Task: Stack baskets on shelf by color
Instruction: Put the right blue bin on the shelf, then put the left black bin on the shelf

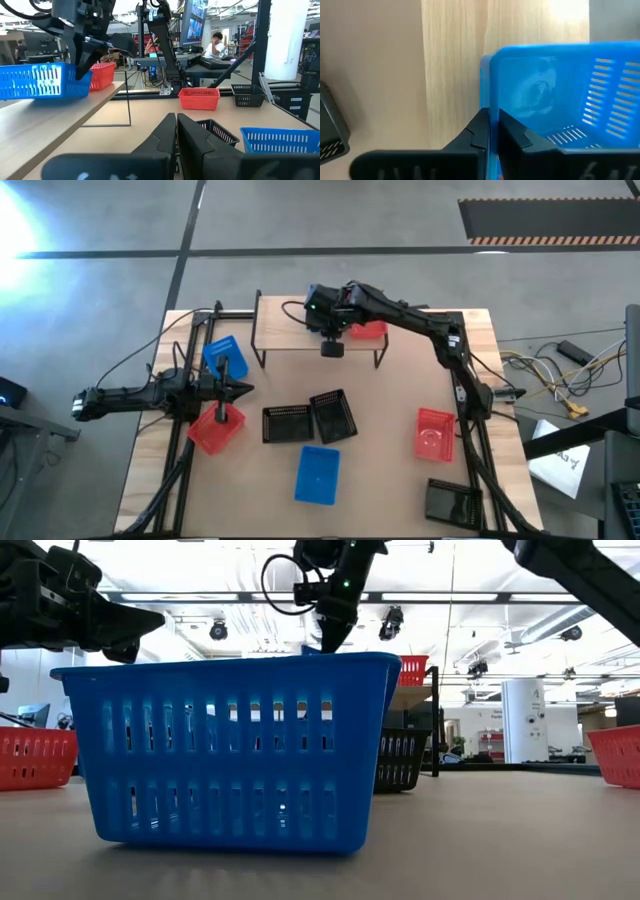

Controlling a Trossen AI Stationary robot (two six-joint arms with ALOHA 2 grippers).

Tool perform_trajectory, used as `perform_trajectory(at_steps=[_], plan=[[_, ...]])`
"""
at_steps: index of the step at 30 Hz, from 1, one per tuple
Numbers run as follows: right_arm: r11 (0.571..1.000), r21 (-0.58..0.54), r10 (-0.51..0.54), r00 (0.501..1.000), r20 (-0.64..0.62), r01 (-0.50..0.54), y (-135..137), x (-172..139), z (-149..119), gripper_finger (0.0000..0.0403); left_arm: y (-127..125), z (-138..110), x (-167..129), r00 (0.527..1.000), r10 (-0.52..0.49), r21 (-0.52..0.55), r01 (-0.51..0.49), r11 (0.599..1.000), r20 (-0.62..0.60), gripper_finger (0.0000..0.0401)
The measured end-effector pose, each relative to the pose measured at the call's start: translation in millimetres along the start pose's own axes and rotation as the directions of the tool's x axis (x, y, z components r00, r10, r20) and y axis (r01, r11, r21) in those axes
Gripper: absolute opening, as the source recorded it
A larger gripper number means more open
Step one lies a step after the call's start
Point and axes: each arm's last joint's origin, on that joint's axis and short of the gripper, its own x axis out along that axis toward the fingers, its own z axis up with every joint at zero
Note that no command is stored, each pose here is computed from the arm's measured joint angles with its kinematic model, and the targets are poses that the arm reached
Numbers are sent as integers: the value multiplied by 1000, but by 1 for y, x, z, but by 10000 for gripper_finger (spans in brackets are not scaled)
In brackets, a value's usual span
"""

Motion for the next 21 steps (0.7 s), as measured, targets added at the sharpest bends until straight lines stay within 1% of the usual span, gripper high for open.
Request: perform_trajectory(at_steps=[3, 7, 10, 13, 15, 17, 21], plan=[[1000, -1, 1, 1000, -1, -1, 0, -1, 0, 47, 0, 0, 0, 1000, 0, -25, 0, 1000, 0, 0], [1000, 8, -18, 999, 30, 18, -2, -14, -1, 93, 0, 0, 0, 1000, 0, -27, 0, 1000, 0, 0], [998, 33, -51, 997, 60, 49, -3, -32, -3, 123, 0, 0, 0, 1000, 0, -28, 0, 1000, 0, 0], [996, 75, -48, 991, 122, 39, 6, -61, -3, 136, 0, 0, 0, 1000, 0, -37, 0, 999, 0, 0], [997, 68, 8, 984, 177, -20, 23, -80, -3, 137, 0, 0, 0, 1000, -1, -45, 1, 999, -2, 0], [996, 26, 82, 973, 216, -90, 49, -91, -2, 134, 0, 0, 0, 1000, -1, -47, 1, 999, -3, 0], [982, -67, 186, 958, 218, -175, 119, -92, -3, 121, 0, 0, 0, 1000, -1, -72, 1, 997, -4, 0]])
